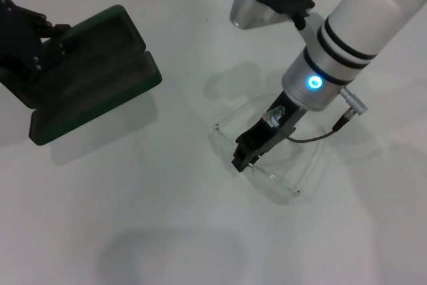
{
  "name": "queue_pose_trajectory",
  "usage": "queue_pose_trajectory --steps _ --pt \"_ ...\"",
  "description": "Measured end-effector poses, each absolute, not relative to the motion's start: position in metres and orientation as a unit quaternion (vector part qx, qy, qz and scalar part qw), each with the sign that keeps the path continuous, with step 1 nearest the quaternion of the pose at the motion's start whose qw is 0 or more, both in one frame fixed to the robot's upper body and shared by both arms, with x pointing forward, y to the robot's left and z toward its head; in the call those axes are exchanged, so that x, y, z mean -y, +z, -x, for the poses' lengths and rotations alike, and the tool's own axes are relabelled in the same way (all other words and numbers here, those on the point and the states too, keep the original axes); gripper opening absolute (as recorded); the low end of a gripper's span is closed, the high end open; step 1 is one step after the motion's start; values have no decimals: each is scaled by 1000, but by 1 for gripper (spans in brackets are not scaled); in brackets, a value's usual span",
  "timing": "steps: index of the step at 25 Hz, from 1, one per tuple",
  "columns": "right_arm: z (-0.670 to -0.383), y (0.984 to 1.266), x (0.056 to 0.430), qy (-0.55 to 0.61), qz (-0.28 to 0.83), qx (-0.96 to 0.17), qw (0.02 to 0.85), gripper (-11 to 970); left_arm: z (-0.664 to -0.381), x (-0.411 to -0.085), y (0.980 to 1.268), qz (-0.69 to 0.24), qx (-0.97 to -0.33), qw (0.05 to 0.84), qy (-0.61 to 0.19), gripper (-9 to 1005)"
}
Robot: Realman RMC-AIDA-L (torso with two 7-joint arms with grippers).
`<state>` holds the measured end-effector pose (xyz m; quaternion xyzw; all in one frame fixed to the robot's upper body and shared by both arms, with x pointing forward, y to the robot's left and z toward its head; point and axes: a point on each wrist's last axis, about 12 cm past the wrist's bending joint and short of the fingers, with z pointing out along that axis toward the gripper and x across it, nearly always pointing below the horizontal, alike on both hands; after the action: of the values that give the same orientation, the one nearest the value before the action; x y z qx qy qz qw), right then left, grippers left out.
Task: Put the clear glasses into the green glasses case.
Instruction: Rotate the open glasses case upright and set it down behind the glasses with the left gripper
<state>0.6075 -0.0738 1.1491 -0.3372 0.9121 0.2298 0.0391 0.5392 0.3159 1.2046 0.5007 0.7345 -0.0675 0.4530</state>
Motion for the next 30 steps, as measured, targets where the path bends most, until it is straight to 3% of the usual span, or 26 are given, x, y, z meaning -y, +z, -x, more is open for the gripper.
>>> queue_pose_trajectory --steps 15,23,30 --pt "-604 1195 112 248 373 -889 92 130 -537 -335 1212 -446 -741 495 -81 157" --pt "-593 1223 164 313 388 -857 131 83 -538 -337 1220 -425 -727 530 -98 156" --pt "-581 1245 214 350 422 -807 220 63 -542 -335 1217 -416 -721 541 -121 156"
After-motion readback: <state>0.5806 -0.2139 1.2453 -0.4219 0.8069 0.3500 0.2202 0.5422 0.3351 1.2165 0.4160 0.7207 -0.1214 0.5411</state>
